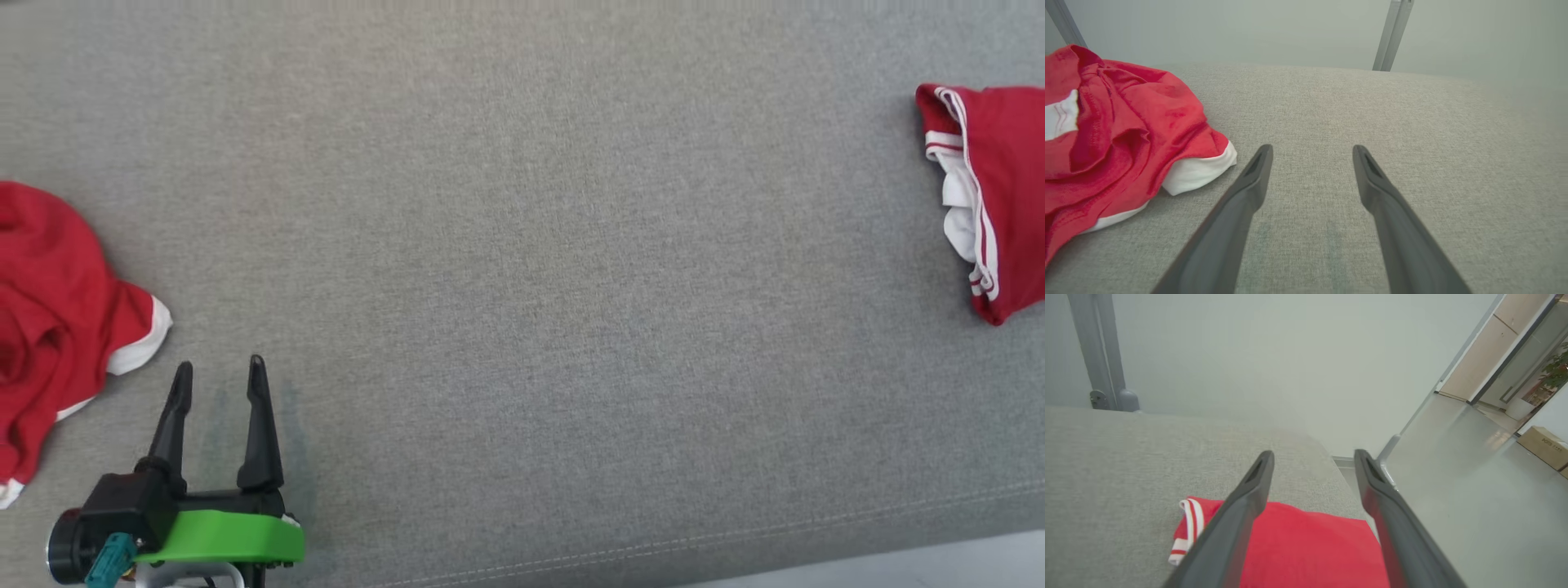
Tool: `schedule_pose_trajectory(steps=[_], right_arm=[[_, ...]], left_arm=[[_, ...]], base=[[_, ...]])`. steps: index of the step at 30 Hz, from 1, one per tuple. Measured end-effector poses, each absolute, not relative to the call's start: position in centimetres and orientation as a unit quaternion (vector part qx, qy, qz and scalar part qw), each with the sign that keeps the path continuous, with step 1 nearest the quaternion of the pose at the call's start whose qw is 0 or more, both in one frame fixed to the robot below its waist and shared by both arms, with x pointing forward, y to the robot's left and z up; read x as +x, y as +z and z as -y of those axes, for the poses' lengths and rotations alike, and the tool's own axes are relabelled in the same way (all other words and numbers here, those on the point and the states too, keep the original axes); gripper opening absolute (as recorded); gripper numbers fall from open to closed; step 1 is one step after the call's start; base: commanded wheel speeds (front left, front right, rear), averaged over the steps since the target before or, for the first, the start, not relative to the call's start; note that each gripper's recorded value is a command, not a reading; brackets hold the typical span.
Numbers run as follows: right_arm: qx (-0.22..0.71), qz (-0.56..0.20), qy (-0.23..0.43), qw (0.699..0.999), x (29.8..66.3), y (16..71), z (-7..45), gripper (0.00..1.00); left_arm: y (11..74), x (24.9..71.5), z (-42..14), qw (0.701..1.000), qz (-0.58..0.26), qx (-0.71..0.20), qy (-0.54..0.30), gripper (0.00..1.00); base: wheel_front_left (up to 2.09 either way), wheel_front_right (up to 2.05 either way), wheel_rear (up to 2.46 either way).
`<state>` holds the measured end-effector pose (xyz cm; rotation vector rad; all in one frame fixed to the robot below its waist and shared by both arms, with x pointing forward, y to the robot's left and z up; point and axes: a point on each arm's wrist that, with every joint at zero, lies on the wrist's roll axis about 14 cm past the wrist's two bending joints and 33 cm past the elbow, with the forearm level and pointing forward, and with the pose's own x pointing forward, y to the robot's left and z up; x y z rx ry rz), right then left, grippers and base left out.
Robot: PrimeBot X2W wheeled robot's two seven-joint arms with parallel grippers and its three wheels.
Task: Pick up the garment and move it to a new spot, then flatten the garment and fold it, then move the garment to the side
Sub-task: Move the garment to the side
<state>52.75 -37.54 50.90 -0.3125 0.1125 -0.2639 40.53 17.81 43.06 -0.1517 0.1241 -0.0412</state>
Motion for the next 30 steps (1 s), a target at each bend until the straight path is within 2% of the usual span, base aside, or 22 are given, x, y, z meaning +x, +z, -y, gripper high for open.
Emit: schedule_pose_trajectory(steps=[4, 11, 20, 30], right_arm=[[-0.135, 0.009, -0.108, 0.985, 51.8, 53.4, 34.2, 1.0], [-0.106, 0.057, -0.043, 0.992, 48.2, 54.4, 27.2, 1.0], [-0.058, 0.047, 0.016, 0.997, 42.2, 52.2, 20.5, 1.0], [-0.037, 0.01, 0.007, 0.999, 36.8, 49.5, 20.3, 1.0]], left_arm=[[43.9, 39.3, -18.0, 0.995, -0.056, -0.085, -0.015, 1.0], [45.9, 37.2, -19.9, 0.996, -0.031, -0.079, 0.012, 1.0], [47.0, 34.3, -22.0, 0.996, -0.016, -0.074, 0.042, 1.0], [46.9, 33.3, -20.6, 0.995, -0.017, -0.094, 0.023, 1.0]], base=[[0.0, 0.0, 0.0], [0.0, 0.0, 0.0], [0.0, 0.0, 0.0], [0.0, 0.0, 0.0]])
